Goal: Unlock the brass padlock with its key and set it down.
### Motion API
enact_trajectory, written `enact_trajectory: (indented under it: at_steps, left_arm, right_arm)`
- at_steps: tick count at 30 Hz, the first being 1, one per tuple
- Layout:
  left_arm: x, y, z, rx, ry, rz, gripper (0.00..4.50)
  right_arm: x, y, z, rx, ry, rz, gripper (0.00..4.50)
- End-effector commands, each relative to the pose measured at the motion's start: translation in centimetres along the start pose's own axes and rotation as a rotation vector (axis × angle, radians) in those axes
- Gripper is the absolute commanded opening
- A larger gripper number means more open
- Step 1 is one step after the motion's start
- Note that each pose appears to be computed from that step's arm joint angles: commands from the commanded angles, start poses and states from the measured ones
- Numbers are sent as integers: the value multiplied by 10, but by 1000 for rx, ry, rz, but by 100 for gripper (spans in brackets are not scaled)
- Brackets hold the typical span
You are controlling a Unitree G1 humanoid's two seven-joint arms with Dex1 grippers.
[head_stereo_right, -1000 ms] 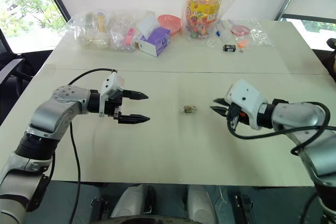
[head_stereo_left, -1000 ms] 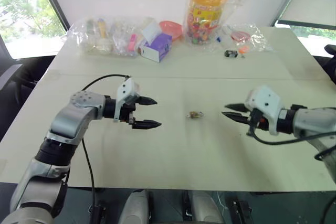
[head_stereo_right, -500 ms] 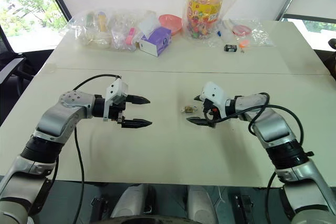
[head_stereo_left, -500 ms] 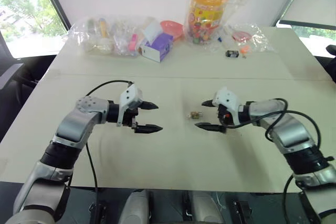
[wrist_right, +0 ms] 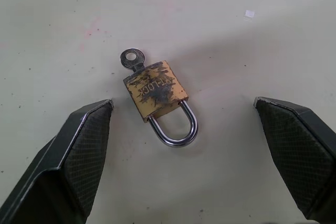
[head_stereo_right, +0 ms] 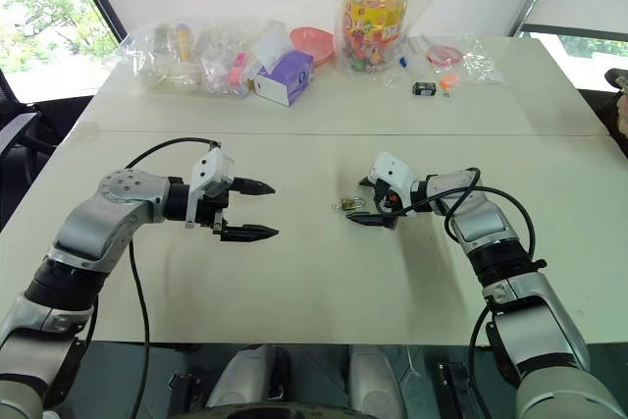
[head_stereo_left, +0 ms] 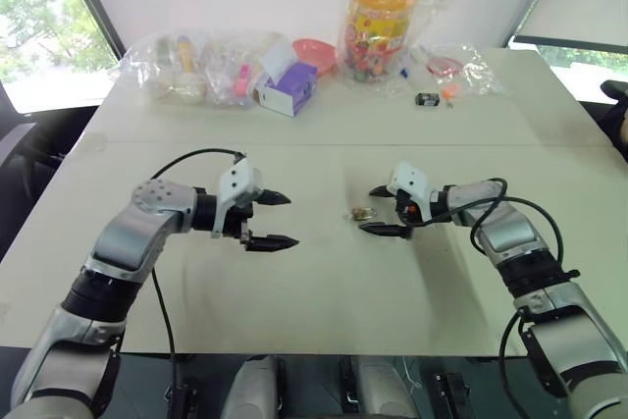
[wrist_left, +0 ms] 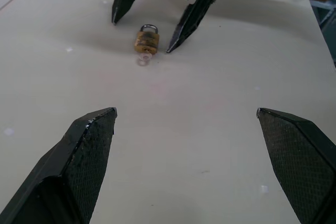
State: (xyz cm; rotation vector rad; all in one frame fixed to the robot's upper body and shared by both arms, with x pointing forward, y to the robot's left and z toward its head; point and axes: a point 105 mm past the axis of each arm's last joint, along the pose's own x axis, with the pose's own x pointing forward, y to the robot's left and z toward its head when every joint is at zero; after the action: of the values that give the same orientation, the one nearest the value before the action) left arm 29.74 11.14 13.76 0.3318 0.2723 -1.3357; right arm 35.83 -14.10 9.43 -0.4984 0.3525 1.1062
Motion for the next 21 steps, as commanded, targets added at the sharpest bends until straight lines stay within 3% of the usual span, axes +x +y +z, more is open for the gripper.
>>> enact_trajectory:
  at_steps: [1, 4, 7, 11, 12, 17, 21]
  left_arm:
    - [-8, 1, 10, 44, -10, 28, 450]
    - [-10, 2, 11, 43, -12, 35, 450]
    - [-9, 2, 11, 43, -11, 38, 450]
    - [-9, 2, 11, 43, -13, 39, 450]
    - [-9, 2, 11, 43, -13, 39, 450]
    - [-7, 4, 12, 40, -19, 39, 450]
    - [-8, 8, 14, -17, -56, 48, 450]
  right_arm:
    - [5, 3, -5, -17, 21, 18, 445]
    - [9, 6, -6, -29, 26, 32, 445]
    - [10, 7, -5, -31, 24, 41, 311]
    - [13, 8, -7, -22, 30, 52, 98]
    - [14, 8, -8, -18, 31, 53, 65]
    - [12, 8, -14, -45, 67, 35, 67]
    - [-1, 1, 5, -260, 54, -96, 67]
